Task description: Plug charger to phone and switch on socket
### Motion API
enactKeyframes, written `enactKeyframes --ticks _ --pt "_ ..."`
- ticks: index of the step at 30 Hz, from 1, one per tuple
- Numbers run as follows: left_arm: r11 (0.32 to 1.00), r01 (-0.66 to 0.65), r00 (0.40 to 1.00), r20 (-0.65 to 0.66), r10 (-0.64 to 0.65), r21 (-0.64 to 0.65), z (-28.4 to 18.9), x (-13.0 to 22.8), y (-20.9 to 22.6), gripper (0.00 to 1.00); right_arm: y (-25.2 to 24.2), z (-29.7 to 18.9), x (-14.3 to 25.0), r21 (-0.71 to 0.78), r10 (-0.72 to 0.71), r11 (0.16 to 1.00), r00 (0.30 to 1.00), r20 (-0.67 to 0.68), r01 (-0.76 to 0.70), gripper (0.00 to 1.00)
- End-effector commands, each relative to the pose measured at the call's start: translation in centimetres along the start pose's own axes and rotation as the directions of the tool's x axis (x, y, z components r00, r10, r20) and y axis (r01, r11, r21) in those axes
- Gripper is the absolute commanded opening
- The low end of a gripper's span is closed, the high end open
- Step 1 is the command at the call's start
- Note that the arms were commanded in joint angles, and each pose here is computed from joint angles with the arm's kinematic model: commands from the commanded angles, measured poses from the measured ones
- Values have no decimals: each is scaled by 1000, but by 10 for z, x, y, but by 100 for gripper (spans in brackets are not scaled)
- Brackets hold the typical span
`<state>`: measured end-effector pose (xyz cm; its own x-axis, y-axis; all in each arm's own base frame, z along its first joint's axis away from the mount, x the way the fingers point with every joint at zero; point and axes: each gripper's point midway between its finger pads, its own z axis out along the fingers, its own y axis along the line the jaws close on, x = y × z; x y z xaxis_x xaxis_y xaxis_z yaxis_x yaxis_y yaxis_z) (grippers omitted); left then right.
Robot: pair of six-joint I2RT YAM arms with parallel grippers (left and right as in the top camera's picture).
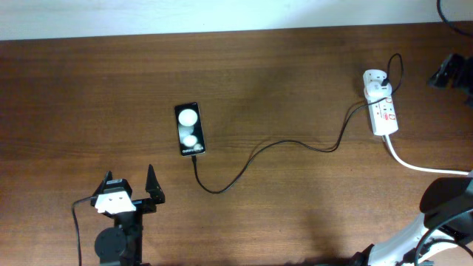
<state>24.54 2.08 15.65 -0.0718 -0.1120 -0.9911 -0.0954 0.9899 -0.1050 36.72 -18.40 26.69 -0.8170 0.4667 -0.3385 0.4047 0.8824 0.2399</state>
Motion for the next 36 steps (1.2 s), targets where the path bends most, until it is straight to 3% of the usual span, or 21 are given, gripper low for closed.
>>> enactKeyframes --ticks 1,6,11,14,24,28,36 --pt "1000 12 1000 3 -12 -10 0 0 1 99 18 -14 -20 -22 -63 998 990 127 66 99" --pt "1000 13 1000 3 -13 -10 0 0 1 99 69 -20 -28 -27 -216 970 905 367 242 99" --pt "1000 12 1000 3 -12 -9 0 0 1 99 123 -36 -10 3 -324 914 723 610 406 99" --pt "1000 12 1000 3 -12 -10 0 0 1 99 140 -54 14 37 -339 887 593 730 461 99" --pt "1000 12 1000 3 -12 -10 0 0 1 99 120 -58 123 107 -293 857 307 905 504 99" --pt "1000 12 1000 3 -12 -10 0 0 1 99 106 -35 158 116 -286 855 274 918 505 99" --pt "1000 12 1000 3 -12 -10 0 0 1 99 102 -6 190 112 -275 848 249 929 518 99"
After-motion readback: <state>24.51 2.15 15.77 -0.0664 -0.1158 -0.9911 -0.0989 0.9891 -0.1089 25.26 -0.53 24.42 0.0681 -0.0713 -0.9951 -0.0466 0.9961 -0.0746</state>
